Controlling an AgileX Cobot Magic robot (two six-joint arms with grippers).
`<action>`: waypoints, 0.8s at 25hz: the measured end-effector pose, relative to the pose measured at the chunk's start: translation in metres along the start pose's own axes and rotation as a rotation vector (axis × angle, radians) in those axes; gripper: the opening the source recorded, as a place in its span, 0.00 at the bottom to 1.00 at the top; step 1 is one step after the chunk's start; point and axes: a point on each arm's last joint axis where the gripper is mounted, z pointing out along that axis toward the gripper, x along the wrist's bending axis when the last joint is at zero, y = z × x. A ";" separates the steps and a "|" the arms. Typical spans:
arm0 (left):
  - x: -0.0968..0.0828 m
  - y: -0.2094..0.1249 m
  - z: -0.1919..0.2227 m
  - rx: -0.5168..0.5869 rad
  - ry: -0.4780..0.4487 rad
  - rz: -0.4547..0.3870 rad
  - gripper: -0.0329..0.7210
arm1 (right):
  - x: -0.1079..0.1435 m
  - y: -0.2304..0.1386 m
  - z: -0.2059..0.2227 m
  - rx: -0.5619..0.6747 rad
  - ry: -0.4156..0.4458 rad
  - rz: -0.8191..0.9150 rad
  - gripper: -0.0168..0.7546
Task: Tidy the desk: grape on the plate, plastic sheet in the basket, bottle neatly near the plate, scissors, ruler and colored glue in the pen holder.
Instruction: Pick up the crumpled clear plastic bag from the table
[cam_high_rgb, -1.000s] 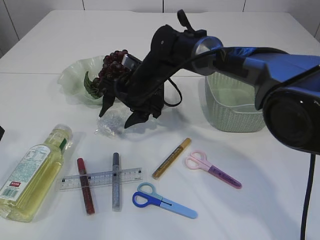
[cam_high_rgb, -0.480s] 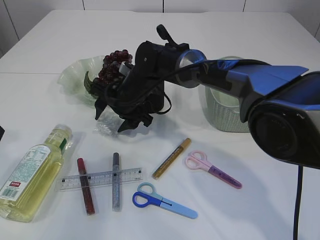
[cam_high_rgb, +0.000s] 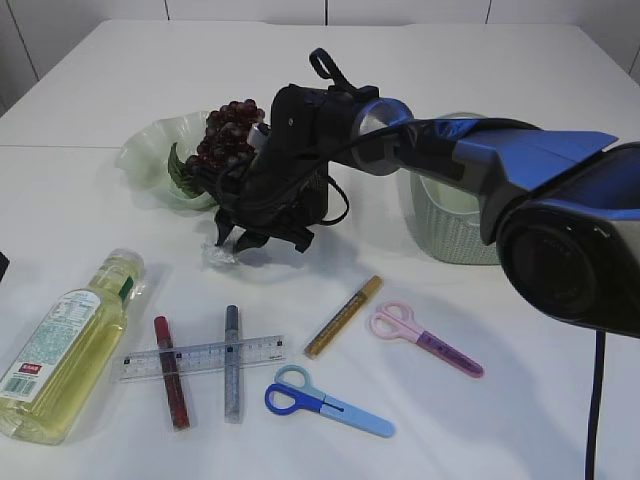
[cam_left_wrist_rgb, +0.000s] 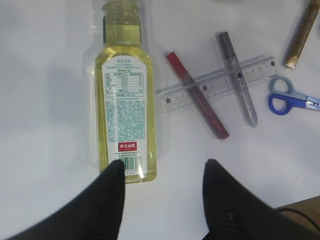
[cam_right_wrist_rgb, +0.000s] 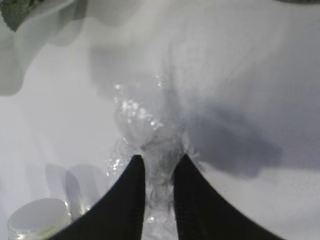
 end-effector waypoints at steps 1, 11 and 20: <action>0.000 0.000 0.000 0.000 0.000 0.000 0.54 | 0.000 0.000 0.000 0.000 0.000 0.000 0.19; 0.000 0.000 0.000 0.000 0.000 0.000 0.54 | -0.005 -0.003 -0.004 0.041 -0.080 -0.054 0.04; 0.000 0.000 0.000 0.000 0.000 0.000 0.54 | -0.005 -0.008 -0.033 0.117 -0.197 -0.252 0.04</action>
